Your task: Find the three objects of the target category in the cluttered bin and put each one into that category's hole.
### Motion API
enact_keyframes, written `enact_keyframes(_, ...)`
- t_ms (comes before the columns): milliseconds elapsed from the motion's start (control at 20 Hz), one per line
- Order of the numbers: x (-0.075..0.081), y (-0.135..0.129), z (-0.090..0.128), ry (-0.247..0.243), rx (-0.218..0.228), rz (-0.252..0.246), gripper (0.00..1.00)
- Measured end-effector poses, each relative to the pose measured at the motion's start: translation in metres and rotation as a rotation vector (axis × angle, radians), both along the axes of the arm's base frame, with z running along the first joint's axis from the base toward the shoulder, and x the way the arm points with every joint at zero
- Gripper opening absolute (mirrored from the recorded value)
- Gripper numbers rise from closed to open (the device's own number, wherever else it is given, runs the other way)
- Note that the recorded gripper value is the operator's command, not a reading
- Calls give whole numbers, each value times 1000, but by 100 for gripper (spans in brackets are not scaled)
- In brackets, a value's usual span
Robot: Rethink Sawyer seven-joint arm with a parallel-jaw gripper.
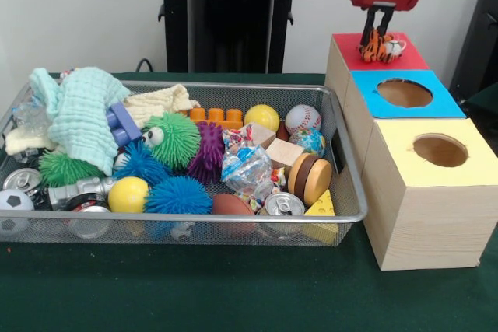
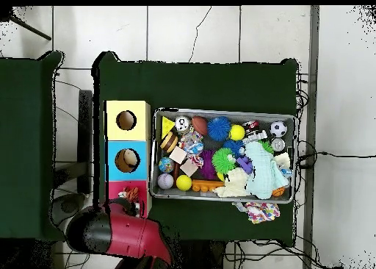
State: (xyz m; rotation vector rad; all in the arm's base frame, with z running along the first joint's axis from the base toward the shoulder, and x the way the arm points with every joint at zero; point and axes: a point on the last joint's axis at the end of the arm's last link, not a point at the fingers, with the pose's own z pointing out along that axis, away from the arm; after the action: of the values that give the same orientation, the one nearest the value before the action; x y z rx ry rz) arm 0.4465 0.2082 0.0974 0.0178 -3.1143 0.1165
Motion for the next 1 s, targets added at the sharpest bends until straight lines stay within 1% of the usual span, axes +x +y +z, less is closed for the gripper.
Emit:
enact_keyframes(150, 0, -4, -3, 9, 0, -9, 0)
enact_keyframes(400, -1, -4, -7, 17, 3, -11, 0)
enact_keyframes(1000, -1, -3, -12, 20, 6, -9, 0)
